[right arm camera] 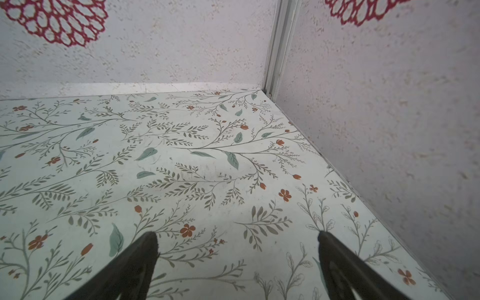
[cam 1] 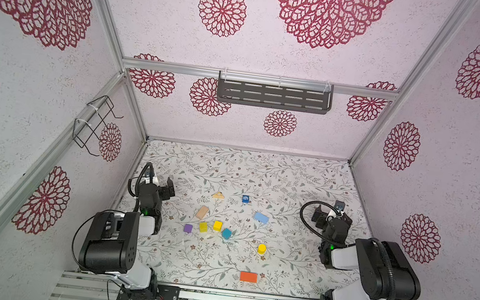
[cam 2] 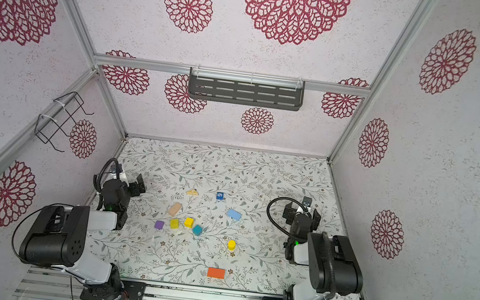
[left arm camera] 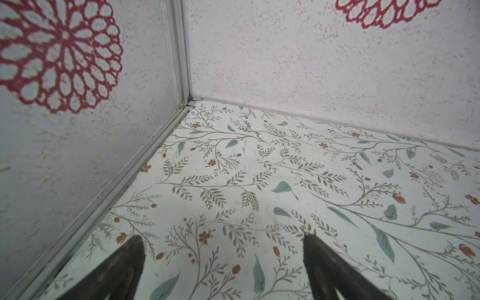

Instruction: Build the wood block tower

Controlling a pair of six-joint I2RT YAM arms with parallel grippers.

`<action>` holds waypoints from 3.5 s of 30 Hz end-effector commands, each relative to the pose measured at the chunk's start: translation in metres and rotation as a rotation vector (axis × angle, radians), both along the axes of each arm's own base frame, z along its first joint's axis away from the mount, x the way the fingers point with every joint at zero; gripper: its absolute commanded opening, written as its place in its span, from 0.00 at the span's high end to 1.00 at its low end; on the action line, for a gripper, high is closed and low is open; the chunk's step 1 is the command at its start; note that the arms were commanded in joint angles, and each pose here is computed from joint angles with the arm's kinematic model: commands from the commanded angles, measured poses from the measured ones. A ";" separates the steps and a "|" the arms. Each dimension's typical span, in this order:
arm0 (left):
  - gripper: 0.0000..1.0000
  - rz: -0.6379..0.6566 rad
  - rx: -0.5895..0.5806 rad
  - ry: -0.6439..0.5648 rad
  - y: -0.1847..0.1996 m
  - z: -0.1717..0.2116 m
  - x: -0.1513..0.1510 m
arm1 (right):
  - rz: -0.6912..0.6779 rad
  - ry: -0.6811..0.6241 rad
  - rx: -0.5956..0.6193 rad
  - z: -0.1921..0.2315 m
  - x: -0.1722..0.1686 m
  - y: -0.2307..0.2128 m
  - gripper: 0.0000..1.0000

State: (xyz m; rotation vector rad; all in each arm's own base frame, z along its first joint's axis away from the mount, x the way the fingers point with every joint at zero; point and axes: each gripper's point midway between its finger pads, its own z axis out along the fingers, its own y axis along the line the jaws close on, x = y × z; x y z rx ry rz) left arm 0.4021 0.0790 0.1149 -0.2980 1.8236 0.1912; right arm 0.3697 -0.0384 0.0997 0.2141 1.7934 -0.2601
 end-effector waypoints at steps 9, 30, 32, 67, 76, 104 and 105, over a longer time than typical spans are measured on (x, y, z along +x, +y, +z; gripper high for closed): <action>0.03 -0.006 0.010 -0.013 0.000 0.005 0.002 | -0.018 -0.069 0.020 0.016 0.000 -0.001 0.01; 0.03 0.008 0.010 -0.017 0.002 0.006 0.001 | -0.017 -0.069 0.009 0.026 0.000 0.000 0.01; 0.03 0.066 0.008 -0.016 0.010 0.012 -0.001 | -0.052 -0.037 0.010 0.031 0.000 -0.004 0.01; 0.03 -0.403 -0.294 0.680 -0.198 0.078 -0.131 | 0.660 0.807 0.108 0.037 -0.103 0.217 0.16; 0.03 -0.374 -0.409 0.583 -0.195 0.062 -0.146 | 0.723 0.858 -0.031 0.015 -0.072 0.236 0.19; 0.03 -0.372 -0.370 0.622 -0.212 0.039 -0.111 | 0.753 1.010 -0.128 -0.047 -0.029 0.278 0.28; 0.03 -0.373 -0.370 0.623 -0.213 0.039 -0.110 | 0.753 1.015 -0.131 -0.048 -0.030 0.277 0.28</action>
